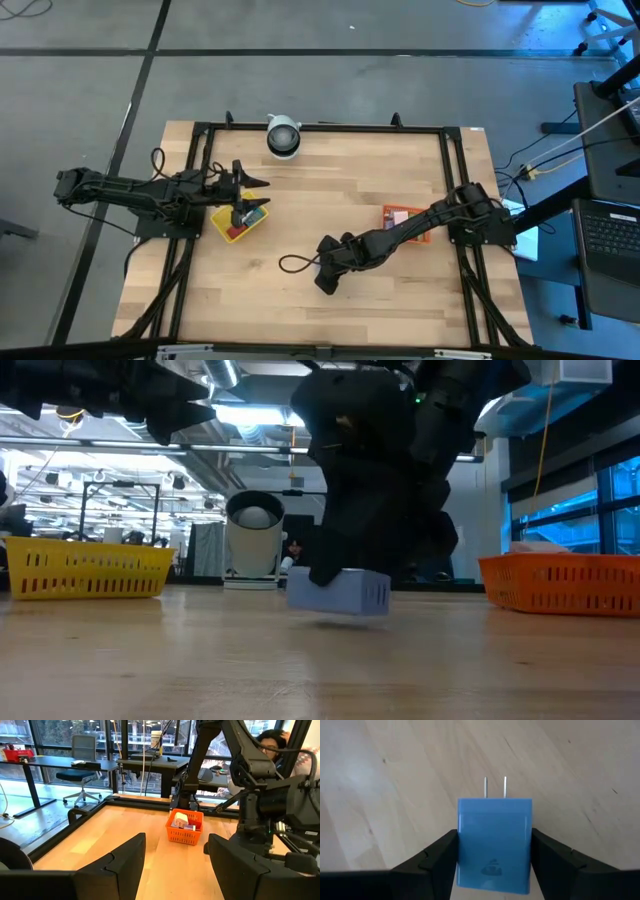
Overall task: Pick & Place Office items
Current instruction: Put the blue charger adapter into the orange basket
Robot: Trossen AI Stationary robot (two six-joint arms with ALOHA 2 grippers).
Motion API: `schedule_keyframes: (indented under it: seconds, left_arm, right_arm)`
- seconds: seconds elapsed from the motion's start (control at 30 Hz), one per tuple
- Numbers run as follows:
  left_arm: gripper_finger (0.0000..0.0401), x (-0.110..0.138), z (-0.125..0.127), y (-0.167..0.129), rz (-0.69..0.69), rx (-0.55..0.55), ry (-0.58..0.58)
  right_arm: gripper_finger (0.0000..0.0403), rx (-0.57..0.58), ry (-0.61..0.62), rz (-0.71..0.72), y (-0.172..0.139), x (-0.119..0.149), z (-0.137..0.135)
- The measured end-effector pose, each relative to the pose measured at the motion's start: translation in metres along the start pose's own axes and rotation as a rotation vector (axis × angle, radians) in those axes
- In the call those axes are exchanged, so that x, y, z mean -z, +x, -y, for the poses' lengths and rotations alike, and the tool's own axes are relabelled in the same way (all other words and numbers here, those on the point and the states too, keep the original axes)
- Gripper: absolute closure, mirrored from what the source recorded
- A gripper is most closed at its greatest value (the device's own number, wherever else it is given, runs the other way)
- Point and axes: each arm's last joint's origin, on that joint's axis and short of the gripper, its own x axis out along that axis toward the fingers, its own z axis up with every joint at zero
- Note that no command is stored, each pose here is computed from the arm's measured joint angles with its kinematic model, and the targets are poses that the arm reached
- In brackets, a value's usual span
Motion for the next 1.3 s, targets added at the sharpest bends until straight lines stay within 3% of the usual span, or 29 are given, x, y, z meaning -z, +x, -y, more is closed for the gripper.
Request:
schedule_keyframes:
  seconds: [0.23, 0.4, 0.63, 0.87, 1.3]
  left_arm:
    - [0.0189, 0.001, 0.000, 0.000, -0.008, 0.000, 0.008]
    - [0.0189, 0.001, 0.000, 0.000, -0.007, 0.000, 0.009]
    - [0.0189, -0.003, 0.000, -0.004, 0.027, 0.004, -0.001]
    - [0.0189, -0.008, 0.002, -0.009, 0.059, 0.110, -0.018]
    - [0.0189, -0.009, 0.004, -0.011, 0.063, 0.181, -0.016]
  right_arm:
    - [0.0186, -0.030, -0.018, 0.035, -0.020, -0.008, -0.003]
    - [0.0186, -0.055, -0.036, 0.144, -0.053, -0.024, -0.005]
    - [0.0186, 0.015, -0.114, 0.333, -0.103, -0.036, -0.002]
    - [0.0186, 0.044, -0.199, 0.477, -0.144, -0.045, 0.001]
    - [0.0191, 0.087, -0.257, 0.625, -0.220, -0.034, 0.015]
